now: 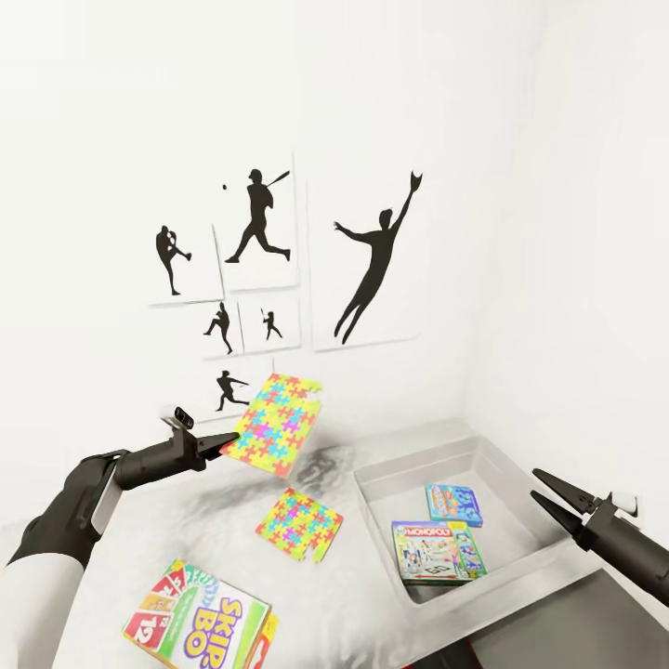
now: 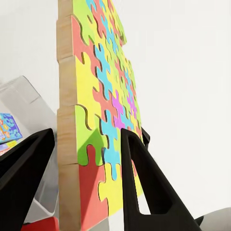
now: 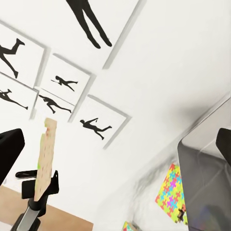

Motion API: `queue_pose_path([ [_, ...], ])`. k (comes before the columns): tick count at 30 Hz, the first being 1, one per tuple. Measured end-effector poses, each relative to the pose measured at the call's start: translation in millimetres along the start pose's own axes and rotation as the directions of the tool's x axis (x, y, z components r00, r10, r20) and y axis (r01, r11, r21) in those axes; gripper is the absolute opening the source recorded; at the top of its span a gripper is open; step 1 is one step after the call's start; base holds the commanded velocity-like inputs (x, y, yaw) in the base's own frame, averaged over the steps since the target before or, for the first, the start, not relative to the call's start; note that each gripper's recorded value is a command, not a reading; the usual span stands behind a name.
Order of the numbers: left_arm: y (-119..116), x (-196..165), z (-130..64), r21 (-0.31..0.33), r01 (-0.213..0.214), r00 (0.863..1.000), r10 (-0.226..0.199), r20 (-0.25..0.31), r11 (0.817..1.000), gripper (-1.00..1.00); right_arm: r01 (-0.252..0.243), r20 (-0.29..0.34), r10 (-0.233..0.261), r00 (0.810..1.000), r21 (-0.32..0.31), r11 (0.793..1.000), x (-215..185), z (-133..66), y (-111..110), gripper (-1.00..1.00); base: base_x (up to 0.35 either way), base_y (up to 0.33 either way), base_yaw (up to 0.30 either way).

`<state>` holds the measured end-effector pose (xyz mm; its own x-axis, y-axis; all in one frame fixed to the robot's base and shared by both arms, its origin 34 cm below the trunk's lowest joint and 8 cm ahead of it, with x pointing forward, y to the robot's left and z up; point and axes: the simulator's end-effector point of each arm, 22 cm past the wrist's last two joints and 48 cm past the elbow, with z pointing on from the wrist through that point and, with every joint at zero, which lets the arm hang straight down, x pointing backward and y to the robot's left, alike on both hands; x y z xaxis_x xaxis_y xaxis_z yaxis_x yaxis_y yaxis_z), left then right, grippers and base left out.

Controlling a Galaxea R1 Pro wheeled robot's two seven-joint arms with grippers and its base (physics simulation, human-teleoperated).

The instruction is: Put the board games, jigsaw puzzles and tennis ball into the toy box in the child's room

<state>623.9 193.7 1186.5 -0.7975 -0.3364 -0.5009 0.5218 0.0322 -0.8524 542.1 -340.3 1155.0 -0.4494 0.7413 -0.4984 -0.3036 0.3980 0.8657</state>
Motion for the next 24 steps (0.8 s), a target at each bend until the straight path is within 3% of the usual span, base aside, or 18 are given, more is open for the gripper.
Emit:
queue_pose_path([
  [24, -0.2, -0.2, 0.0, 0.0, 0.0, 1.0, 0.0, 0.0, 1.0, -1.0, 0.002, 0.0, -0.002, 1.0, -0.022, 1.0, -0.6, -0.5, 5.0, 1.0, 0.001, 0.0, -0.001],
])
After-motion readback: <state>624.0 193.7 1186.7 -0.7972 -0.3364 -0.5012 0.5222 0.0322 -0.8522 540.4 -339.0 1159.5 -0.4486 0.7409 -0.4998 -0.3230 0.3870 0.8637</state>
